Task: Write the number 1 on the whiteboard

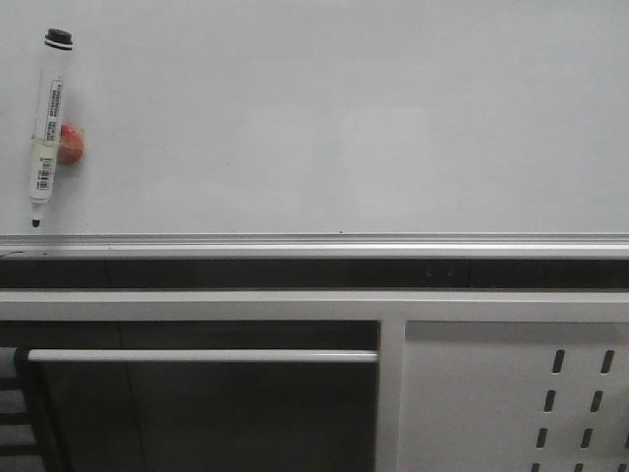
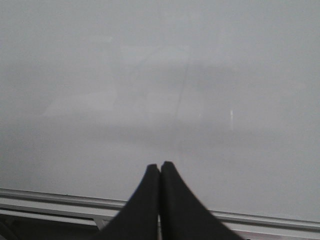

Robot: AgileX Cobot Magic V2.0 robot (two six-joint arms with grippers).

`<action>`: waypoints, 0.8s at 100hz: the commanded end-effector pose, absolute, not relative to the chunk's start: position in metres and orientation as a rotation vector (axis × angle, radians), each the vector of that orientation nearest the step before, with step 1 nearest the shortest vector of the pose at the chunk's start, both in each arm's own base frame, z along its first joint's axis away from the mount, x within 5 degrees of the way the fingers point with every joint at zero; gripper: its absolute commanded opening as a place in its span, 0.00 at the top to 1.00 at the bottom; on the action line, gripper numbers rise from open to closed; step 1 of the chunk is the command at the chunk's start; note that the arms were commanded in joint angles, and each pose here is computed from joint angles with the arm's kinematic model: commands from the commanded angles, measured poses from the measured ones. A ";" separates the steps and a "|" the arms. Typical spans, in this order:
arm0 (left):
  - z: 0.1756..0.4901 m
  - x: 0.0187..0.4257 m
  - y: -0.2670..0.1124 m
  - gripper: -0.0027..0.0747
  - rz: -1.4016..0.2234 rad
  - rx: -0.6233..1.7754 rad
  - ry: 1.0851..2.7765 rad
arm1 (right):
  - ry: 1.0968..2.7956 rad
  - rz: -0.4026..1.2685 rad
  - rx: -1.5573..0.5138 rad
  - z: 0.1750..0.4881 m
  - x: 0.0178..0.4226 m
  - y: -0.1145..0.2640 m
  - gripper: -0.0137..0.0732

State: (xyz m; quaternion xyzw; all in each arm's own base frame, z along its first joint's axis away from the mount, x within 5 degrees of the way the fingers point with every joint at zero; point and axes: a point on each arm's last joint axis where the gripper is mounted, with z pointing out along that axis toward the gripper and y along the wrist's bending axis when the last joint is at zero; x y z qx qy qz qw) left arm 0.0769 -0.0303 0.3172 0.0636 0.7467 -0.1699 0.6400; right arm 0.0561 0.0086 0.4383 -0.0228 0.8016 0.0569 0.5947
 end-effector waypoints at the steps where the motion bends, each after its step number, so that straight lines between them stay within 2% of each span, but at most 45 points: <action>1: 0.320 0.080 -0.028 0.38 -0.410 0.083 1.661 | 1.793 0.132 -0.061 0.450 0.059 0.009 0.91; 34: 0.291 0.085 -0.031 0.38 -0.359 0.189 1.660 | 1.830 0.153 -0.063 0.446 0.058 0.010 0.91; 49: 0.282 0.086 -0.032 0.43 -0.289 0.281 1.644 | 1.845 0.168 -0.064 0.445 0.058 0.011 0.91; 80: 0.272 0.090 -0.030 0.44 -0.308 0.225 1.650 | 1.887 0.170 -0.068 0.442 0.057 0.012 0.91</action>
